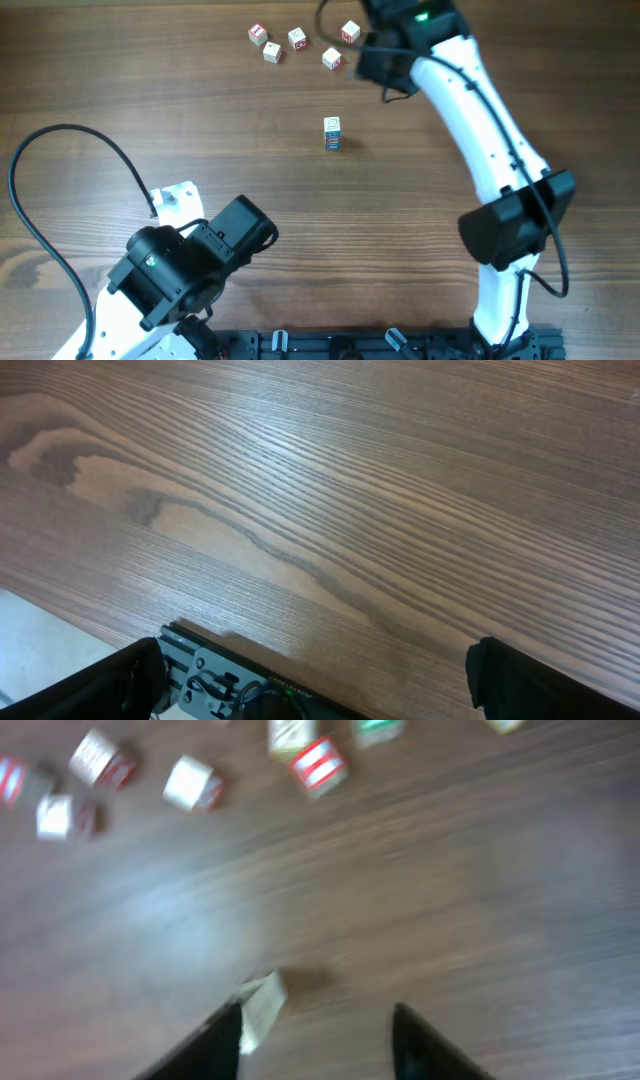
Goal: Form a tower
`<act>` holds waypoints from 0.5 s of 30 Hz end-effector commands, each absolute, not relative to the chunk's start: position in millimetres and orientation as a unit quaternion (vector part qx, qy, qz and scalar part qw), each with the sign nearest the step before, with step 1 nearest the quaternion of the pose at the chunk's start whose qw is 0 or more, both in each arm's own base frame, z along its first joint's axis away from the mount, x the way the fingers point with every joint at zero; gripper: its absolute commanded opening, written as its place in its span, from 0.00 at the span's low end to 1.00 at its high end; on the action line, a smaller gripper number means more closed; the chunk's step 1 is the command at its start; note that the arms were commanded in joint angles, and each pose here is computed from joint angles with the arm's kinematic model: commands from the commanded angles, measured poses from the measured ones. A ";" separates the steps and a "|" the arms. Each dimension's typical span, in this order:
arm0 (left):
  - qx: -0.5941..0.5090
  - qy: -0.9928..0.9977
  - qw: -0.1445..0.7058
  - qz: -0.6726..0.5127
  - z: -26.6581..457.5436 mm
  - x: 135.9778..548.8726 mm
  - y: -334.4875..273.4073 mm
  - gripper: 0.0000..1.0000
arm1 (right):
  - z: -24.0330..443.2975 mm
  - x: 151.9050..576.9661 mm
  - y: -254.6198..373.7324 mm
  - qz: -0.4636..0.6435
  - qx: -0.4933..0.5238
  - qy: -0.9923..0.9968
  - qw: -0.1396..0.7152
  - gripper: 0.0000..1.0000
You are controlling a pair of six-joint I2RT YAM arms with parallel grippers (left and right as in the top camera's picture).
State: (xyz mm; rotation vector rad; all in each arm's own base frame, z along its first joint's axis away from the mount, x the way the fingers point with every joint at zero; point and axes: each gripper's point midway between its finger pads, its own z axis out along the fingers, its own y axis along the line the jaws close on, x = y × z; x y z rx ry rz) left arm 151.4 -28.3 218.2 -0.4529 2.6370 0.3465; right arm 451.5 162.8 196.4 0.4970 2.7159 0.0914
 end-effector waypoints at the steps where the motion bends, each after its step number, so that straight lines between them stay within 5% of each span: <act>1: -0.174 0.951 0.225 0.124 219.3 151.5 -26.8 1.00 | 159.6 448.6 131.4 0.038 0.250 0.959 0.124 0.09; 7: -0.174 0.951 0.225 0.124 219.3 151.5 -26.9 1.00 | 97.7 422.3 139.4 0.046 0.248 0.967 0.044 0.05; 15: -0.174 0.951 0.225 0.124 219.3 151.5 -26.9 1.00 | 6.5 394.6 195.0 0.209 0.215 0.954 -0.026 0.04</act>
